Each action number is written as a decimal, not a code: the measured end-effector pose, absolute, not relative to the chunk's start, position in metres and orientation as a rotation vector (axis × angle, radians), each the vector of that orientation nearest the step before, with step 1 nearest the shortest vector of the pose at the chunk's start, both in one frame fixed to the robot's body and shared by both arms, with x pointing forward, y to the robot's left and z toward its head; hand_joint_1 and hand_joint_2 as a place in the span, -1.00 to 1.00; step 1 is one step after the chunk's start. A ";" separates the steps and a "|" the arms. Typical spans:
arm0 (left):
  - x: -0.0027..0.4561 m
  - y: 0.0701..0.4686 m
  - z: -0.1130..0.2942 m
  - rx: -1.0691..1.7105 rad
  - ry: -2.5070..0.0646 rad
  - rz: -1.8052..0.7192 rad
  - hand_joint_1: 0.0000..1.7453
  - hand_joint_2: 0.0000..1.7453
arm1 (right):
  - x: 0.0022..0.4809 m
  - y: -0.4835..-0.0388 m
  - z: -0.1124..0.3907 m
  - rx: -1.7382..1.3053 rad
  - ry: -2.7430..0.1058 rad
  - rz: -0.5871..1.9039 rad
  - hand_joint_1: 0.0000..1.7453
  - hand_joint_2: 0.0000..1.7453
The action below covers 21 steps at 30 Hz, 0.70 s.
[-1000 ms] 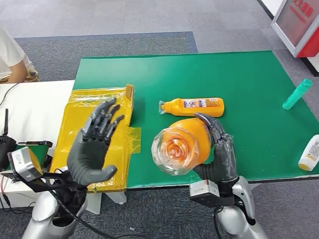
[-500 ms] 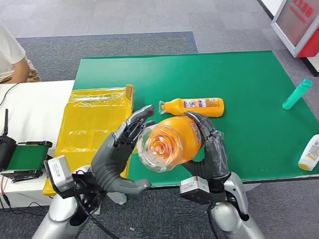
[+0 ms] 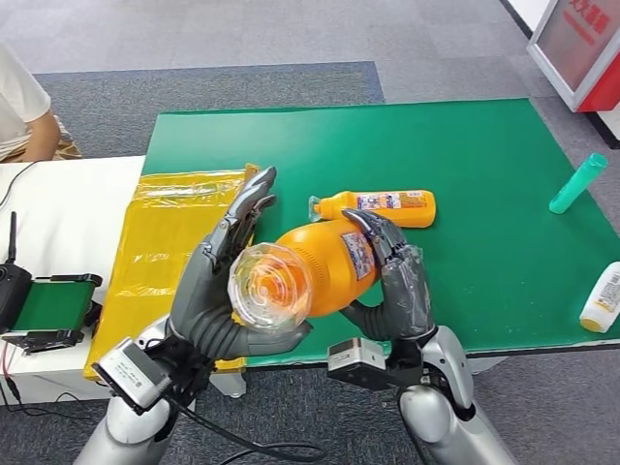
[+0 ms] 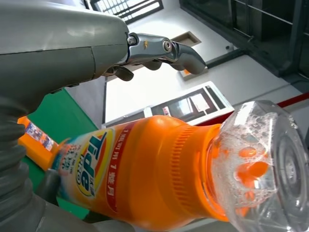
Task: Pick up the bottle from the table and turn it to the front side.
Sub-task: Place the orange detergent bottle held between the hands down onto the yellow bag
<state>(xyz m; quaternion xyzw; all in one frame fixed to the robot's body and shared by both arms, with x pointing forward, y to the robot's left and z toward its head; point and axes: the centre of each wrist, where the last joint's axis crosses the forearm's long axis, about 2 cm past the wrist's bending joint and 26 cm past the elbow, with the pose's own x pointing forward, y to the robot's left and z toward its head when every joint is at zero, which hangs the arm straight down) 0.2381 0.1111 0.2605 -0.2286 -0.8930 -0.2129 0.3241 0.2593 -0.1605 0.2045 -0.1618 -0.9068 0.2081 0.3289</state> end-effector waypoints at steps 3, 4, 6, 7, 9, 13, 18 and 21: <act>0.238 0.109 0.262 -0.630 -2.332 -0.557 -1.00 1.00 | 0.261 -0.160 0.205 -0.424 -2.376 0.547 1.00 1.00; 0.238 0.109 0.263 -0.637 -2.330 -0.559 -1.00 1.00 | 0.261 -0.159 0.205 -0.424 -2.376 0.548 1.00 1.00; 0.238 0.108 0.263 -0.654 -2.324 -0.561 -1.00 1.00 | 0.261 -0.159 0.205 -0.425 -2.376 0.549 1.00 1.00; 0.238 0.107 0.263 -0.663 -2.320 -0.561 -1.00 1.00 | 0.261 -0.159 0.205 -0.425 -2.376 0.549 1.00 1.00; 0.238 0.106 0.264 -0.681 -2.313 -0.561 -1.00 1.00 | 0.262 -0.158 0.205 -0.424 -2.379 0.550 1.00 1.00; 0.238 0.104 0.265 -0.702 -2.312 -0.568 -1.00 1.00 | 0.263 -0.156 0.207 -0.422 -2.387 0.553 1.00 1.00; 0.238 0.101 0.266 -0.700 -2.313 -0.564 -1.00 1.00 | 0.263 -0.154 0.208 -0.424 -2.395 0.555 1.00 1.00; 0.238 0.099 0.265 -0.699 -2.311 -0.564 -1.00 1.00 | 0.263 -0.154 0.208 -0.429 -2.393 0.554 1.00 1.00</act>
